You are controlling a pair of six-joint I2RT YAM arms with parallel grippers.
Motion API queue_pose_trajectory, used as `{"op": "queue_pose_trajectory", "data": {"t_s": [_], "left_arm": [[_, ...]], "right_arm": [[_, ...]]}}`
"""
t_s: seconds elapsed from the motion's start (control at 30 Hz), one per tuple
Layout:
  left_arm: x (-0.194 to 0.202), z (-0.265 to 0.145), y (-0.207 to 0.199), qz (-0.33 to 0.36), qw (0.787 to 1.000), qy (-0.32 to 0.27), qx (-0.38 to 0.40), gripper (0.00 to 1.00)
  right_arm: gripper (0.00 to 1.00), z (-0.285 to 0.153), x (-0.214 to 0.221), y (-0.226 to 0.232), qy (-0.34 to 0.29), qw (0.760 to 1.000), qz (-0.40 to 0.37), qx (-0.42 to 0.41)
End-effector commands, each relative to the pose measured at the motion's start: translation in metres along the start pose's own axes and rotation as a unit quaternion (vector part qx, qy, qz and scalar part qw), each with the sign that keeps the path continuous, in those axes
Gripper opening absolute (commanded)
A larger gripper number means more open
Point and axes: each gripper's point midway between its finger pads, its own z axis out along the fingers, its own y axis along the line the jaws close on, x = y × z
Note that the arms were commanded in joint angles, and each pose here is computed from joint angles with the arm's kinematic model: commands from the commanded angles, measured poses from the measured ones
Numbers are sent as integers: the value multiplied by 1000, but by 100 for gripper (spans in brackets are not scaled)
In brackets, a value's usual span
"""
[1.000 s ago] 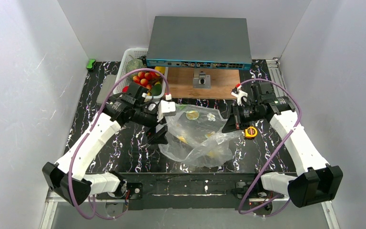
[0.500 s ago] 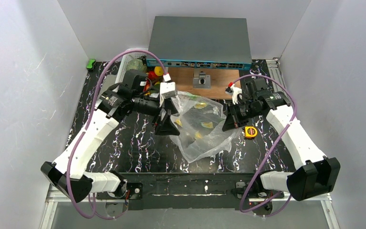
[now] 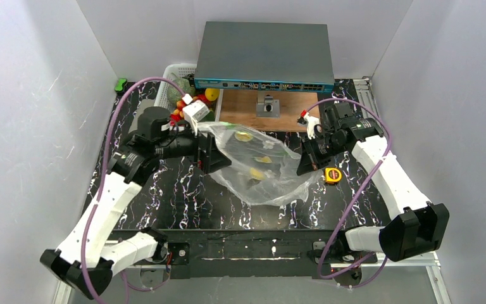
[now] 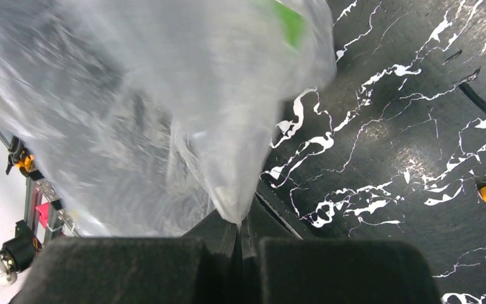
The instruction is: Place the fake fruits into the plastic bag and tie a complex knot
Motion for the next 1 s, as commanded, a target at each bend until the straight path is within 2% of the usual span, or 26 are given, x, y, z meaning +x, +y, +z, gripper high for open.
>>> {"op": "queue_pose_trajectory", "data": {"t_s": [0.0, 0.07, 0.17, 0.27, 0.37, 0.5, 0.6, 0.67, 0.8, 0.97], "left_arm": [[-11, -49, 63, 191, 957, 9, -218, 98], [-6, -55, 70, 236, 944, 32, -227, 98], [10, -48, 44, 283, 947, 63, -136, 98], [38, -35, 7, 283, 951, 120, -15, 98], [62, -21, -5, 261, 949, 171, 40, 98], [84, -5, -1, 300, 924, 231, 52, 98], [91, -1, -9, 350, 896, 261, 78, 98], [84, -3, -23, 355, 896, 247, 104, 98], [49, -9, -41, 352, 915, 180, 85, 98], [-15, -24, -38, 277, 957, 77, 39, 97]], "right_arm": [[1, -15, 4, 16, -11, 1000, -18, -14], [1, -17, 3, 26, -16, 999, -12, -35], [1, -20, -2, 39, -18, 998, 7, -66], [1, -25, -10, 56, -25, 993, 13, -111], [1, -31, -19, 69, -31, 989, 12, -142], [1, -37, -22, 78, -31, 986, 9, -161], [1, -35, -19, 78, -25, 986, 13, -167], [1, -32, -15, 75, -18, 986, 13, -164], [1, -31, -8, 69, -8, 989, -3, -150], [1, -30, 1, 60, 18, 991, -23, -129]]}}
